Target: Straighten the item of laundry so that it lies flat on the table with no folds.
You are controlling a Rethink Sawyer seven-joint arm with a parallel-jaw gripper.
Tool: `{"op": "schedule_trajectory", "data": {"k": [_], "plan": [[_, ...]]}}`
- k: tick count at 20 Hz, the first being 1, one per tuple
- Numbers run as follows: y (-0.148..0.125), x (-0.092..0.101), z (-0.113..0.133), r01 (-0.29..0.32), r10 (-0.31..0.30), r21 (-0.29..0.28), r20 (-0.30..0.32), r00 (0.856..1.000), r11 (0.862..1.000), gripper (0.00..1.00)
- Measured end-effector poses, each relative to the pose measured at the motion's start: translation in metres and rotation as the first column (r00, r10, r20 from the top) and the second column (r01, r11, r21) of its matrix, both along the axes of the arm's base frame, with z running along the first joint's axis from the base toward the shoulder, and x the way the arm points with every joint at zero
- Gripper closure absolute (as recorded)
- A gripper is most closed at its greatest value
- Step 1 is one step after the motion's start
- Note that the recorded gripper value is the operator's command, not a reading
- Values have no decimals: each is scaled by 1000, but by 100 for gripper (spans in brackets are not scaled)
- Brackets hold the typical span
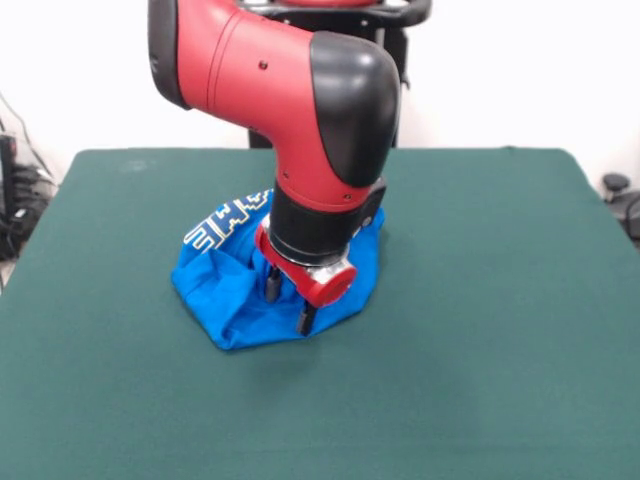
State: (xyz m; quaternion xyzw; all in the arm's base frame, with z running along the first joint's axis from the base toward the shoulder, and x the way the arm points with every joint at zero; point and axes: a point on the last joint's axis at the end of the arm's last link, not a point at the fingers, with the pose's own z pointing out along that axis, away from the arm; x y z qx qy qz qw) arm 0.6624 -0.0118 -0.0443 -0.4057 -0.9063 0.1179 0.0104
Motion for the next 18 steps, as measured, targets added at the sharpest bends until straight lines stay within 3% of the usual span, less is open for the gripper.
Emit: {"op": "schedule_trajectory", "data": {"k": [4, 5, 18], "plan": [[0, 0, 0, 0, 0, 0, 0, 1000, 1000, 0], [1, 1, -1, 0, 0, 1, 4, 1000, 1000, 100], [0, 1, -3, 3, -3, 2, 7, 1000, 1000, 100]]}}
